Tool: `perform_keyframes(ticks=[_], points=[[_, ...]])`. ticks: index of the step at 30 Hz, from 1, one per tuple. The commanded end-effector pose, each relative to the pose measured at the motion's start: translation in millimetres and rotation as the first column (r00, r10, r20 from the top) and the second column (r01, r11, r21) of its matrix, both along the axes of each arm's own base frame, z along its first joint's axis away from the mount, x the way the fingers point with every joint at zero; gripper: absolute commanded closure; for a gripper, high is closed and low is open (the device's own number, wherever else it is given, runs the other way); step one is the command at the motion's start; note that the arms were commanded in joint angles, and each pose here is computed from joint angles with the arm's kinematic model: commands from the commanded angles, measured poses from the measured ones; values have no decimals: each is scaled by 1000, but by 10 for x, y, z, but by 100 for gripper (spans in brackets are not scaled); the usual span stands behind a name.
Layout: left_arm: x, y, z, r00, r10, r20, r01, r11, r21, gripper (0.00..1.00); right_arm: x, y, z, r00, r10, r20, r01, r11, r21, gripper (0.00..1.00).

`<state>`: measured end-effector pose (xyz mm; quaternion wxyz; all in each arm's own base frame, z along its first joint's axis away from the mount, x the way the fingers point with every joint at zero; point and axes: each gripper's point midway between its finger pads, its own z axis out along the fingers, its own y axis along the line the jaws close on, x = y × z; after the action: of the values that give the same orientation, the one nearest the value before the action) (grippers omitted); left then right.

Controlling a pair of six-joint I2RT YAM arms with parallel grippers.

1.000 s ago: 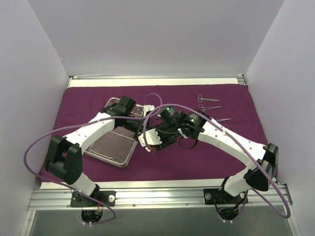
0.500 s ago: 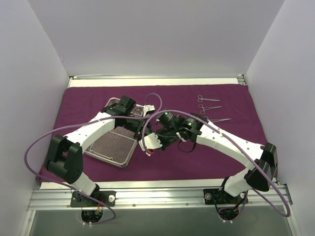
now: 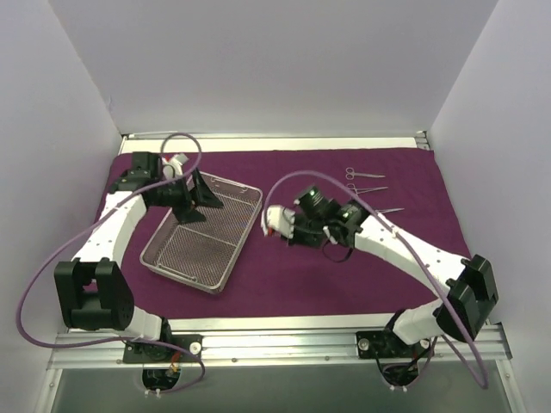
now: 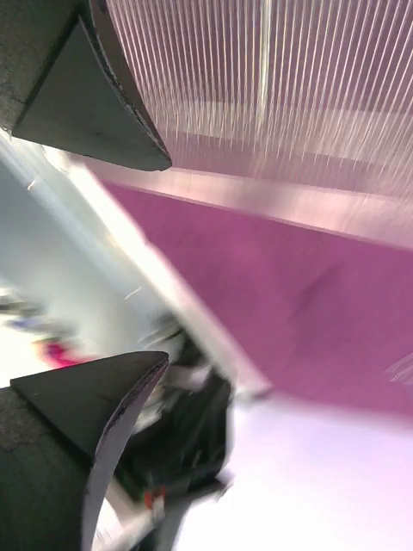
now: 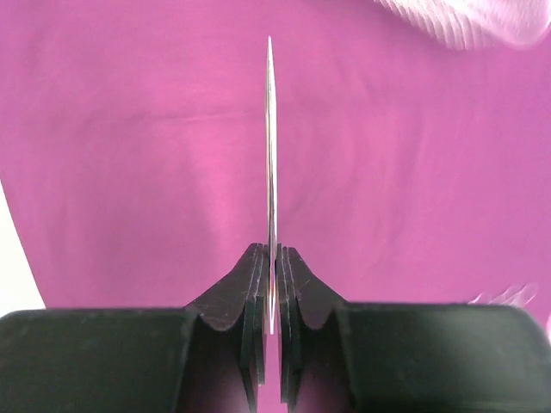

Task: Open and lay out the surgical kit
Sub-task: Place the medical item in the surgical kit.

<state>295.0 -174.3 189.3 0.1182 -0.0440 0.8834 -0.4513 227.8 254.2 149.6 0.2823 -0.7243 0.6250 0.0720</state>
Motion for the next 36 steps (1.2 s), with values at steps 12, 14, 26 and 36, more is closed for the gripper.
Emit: perform_keyframes(ticks=[12, 14, 26, 36], points=[[391, 1242, 256, 904, 314, 292, -427, 713, 557, 6, 1267, -1431, -157, -401, -653, -642, 889, -446, -102, 100], [377, 1287, 222, 908, 304, 288, -418, 697, 582, 6, 1269, -1689, -136, -547, -557, -625, 783, -605, -145, 100], [535, 1243, 364, 896, 321, 308, -443, 709, 549, 6, 885, -2469, -528, -776, 264, -573, -150, -959, -239, 100], [542, 1269, 305, 907, 312, 283, -421, 696, 582, 6, 824, -2718, -930, -840, 296, -455, -238, -954, -181, 100]])
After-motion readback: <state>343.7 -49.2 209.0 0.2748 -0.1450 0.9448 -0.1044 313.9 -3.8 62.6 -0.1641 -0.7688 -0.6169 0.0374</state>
